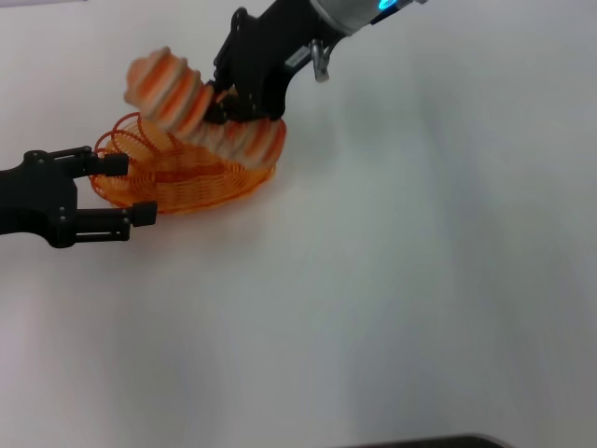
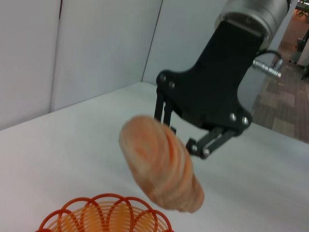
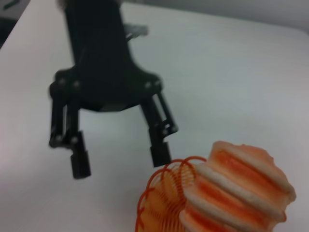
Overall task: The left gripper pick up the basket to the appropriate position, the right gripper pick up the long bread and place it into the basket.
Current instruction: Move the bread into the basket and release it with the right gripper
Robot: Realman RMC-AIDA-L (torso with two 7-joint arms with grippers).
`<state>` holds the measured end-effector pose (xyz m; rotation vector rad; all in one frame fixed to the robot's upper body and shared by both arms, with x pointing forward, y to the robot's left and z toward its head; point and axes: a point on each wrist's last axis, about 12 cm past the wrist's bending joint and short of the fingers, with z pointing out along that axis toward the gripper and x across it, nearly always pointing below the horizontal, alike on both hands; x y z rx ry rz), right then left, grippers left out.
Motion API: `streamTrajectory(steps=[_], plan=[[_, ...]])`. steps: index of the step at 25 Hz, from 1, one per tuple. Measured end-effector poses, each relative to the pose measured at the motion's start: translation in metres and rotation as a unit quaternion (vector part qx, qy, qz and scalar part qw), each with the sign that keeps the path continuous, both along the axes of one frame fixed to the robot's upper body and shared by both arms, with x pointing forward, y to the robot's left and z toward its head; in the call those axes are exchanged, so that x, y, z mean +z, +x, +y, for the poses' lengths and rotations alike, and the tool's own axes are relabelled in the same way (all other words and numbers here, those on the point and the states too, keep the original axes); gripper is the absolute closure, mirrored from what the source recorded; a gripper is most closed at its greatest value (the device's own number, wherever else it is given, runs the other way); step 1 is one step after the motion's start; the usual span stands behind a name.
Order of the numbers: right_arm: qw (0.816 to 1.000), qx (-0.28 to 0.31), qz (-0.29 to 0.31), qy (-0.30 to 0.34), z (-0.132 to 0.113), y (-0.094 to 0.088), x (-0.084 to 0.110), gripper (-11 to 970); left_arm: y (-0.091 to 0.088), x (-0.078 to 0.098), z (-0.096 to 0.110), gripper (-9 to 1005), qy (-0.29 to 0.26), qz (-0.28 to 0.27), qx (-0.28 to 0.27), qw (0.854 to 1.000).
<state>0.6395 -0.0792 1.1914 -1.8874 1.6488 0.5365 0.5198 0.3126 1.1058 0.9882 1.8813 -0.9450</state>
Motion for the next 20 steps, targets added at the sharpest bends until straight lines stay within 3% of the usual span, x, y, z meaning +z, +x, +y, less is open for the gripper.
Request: streamTrajectory(steps=[6, 20], plan=[[1.0, 0.018, -0.017, -0.017, 0.008, 0.0, -0.016, 774, -0.001, -0.001, -0.001, 151, -0.002, 0.002, -0.001, 1.0], [0.997, 0.065, -0.03, -0.03, 0.029, -0.007, -0.016, 778, -0.004, -0.004, 0.0, 151, -0.007, -0.004, 0.0, 1.0]])
